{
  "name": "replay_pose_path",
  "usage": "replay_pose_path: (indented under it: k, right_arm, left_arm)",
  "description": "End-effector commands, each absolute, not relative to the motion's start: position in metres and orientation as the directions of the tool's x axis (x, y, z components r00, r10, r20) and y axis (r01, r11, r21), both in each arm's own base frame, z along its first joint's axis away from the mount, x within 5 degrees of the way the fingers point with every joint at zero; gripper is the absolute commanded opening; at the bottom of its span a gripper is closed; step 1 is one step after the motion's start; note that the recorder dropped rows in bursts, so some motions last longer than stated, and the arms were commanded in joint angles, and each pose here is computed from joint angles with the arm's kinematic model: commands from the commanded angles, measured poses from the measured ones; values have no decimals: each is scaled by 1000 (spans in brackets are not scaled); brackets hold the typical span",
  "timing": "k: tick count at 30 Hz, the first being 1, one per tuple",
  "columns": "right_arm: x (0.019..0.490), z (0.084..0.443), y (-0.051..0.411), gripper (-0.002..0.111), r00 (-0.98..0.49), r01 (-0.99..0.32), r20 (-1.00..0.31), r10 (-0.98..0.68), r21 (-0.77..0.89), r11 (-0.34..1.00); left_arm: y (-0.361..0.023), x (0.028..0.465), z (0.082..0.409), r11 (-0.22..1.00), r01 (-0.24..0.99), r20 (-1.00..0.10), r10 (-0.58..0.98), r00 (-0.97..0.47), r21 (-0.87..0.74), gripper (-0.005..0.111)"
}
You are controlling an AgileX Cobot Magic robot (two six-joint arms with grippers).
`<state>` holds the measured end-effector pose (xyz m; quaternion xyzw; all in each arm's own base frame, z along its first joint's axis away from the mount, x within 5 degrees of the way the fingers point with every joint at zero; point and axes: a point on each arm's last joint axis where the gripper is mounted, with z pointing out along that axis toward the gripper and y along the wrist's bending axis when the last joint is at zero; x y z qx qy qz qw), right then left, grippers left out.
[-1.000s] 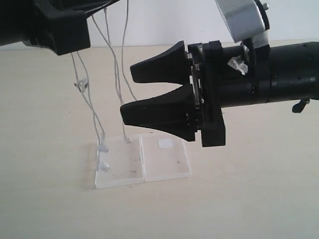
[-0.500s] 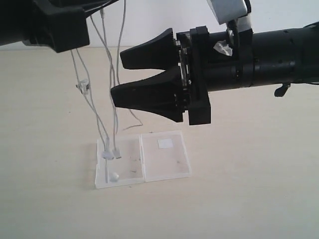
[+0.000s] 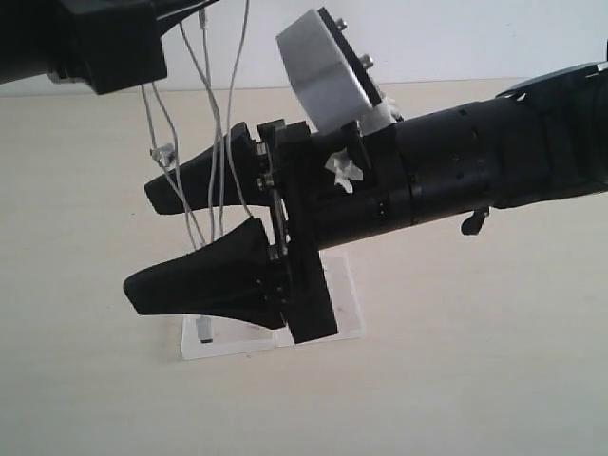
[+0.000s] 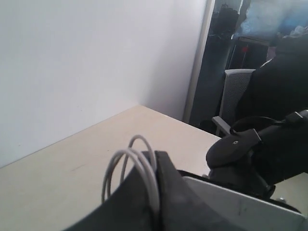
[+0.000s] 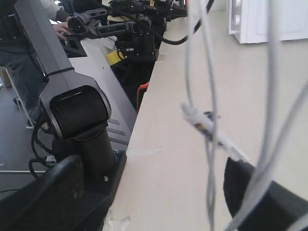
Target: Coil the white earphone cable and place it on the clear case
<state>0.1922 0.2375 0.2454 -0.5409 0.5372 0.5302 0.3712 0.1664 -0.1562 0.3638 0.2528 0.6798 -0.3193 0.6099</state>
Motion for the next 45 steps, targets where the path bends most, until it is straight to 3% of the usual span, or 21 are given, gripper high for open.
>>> replay_pose_path:
  k: [1,4,7,9,23,32,45]
  right_arm:
    - [198,253,243,75,-124,-981,-977,-175,147,-127]
    - [203,263,246,72,-143,-979,-977,-160,163,-122]
    - [204,262,246,54,-165,-978,-971,-172,184,-99]
    - [205,261,246,51,-175,-977,-969,-176,193,-90]
    - [205,261,246,48,-274,-954,-944,-186,291,-67]
    - [206,257,245,1,-361,-926,-904,-229,376,-24]
    - [205,250,244,0,-433,-894,-851,-298,447,22]
  left_arm:
    - [-156,165,367,660,739,-991,-62,-122,-132,0]
    - [-156,165,367,662,738,-991,-61,-123,-132,0]
    - [-154,167,366,678,723,-990,-52,-131,-131,0]
    - [-154,167,366,679,722,-990,-50,-130,-129,0]
    - [-154,167,366,679,723,-991,-49,-128,-127,0]
    - [-154,167,366,681,722,-991,-46,-127,-124,0]
    - [-148,172,360,753,655,-990,28,-137,-69,0]
